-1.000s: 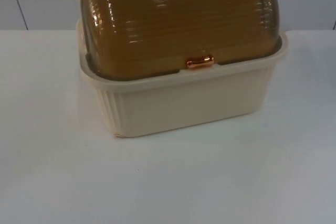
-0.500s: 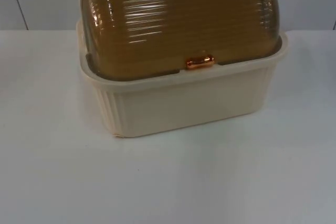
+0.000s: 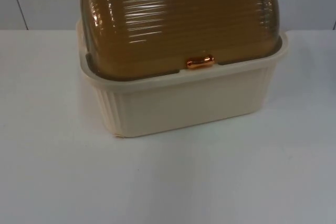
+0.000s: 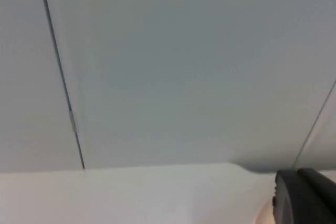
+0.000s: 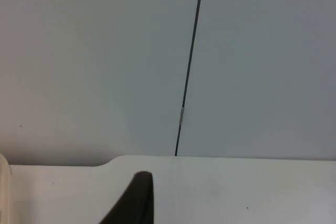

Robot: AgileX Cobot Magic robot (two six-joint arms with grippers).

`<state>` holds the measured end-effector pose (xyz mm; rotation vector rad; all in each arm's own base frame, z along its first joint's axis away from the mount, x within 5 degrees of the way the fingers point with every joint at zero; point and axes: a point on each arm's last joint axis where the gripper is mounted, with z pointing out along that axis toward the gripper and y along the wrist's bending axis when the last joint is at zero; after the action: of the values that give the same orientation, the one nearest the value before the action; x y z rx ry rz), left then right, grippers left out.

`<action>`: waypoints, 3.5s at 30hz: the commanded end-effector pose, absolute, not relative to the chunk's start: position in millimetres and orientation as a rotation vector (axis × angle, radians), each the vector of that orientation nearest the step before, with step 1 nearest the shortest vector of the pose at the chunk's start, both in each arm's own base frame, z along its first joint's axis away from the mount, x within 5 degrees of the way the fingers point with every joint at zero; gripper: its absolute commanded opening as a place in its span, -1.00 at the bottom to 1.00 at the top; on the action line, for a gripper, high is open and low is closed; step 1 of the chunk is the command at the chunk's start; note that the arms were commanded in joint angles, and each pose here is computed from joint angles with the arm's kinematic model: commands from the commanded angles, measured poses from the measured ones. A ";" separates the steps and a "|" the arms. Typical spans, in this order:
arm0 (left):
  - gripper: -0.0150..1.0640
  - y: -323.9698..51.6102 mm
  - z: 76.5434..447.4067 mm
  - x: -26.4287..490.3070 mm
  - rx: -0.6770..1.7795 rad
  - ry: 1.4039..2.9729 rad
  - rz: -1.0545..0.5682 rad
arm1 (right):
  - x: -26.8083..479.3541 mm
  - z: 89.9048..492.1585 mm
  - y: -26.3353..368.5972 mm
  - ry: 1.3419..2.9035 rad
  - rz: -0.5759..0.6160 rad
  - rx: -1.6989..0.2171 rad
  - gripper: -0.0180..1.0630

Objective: Open the box lid with the left hand, place the block into the box with the right hand, then close the box lid with the left hand.

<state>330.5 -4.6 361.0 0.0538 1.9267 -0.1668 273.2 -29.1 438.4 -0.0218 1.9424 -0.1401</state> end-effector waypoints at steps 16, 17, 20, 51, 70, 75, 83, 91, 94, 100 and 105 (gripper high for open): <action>0.95 -6.6 367.5 324.2 0.025 1.916 -0.216 | 269.5 441.3 -29.8 1.942 -0.140 -0.013 0.97; 0.95 -6.1 370.0 323.3 0.013 1.901 -0.217 | 269.5 441.3 -29.8 1.942 -0.137 -0.008 0.97; 0.95 -6.3 375.2 319.9 0.010 1.885 -0.220 | 269.5 441.3 -29.8 1.942 -0.137 -0.008 0.97; 0.95 12.7 392.4 244.8 -0.061 1.877 0.064 | 231.4 411.6 -26.8 2.041 -0.098 0.076 0.97; 0.95 -4.3 465.3 60.9 0.061 1.316 -0.045 | 30.7 499.7 -7.1 1.374 -0.281 -0.027 0.97; 0.95 1.7 457.3 14.5 0.069 1.321 0.006 | 5.7 492.4 -3.4 1.387 -0.130 -0.136 0.97; 0.95 4.2 449.0 -32.8 0.049 1.277 -0.041 | -49.7 483.4 -16.8 1.269 -0.005 -0.229 0.97; 0.95 3.0 460.5 -66.9 0.058 1.240 0.020 | -87.8 469.2 -22.1 1.223 -0.033 -0.239 0.97; 0.95 3.7 450.5 -89.6 0.004 1.216 0.103 | -108.2 459.1 -26.2 1.209 -0.067 -0.200 0.97; 0.95 0.4 436.0 -103.3 0.082 1.209 0.056 | -115.8 444.1 -26.5 1.240 -0.083 -0.204 0.97; 0.95 5.0 431.7 -102.6 0.086 1.258 0.060 | -103.4 431.0 -26.3 1.302 -0.063 -0.221 0.97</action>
<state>-103.5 4.2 434.0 0.0867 1.2435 0.0645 -104.5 -25.8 433.7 -0.2193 1.2894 -0.0666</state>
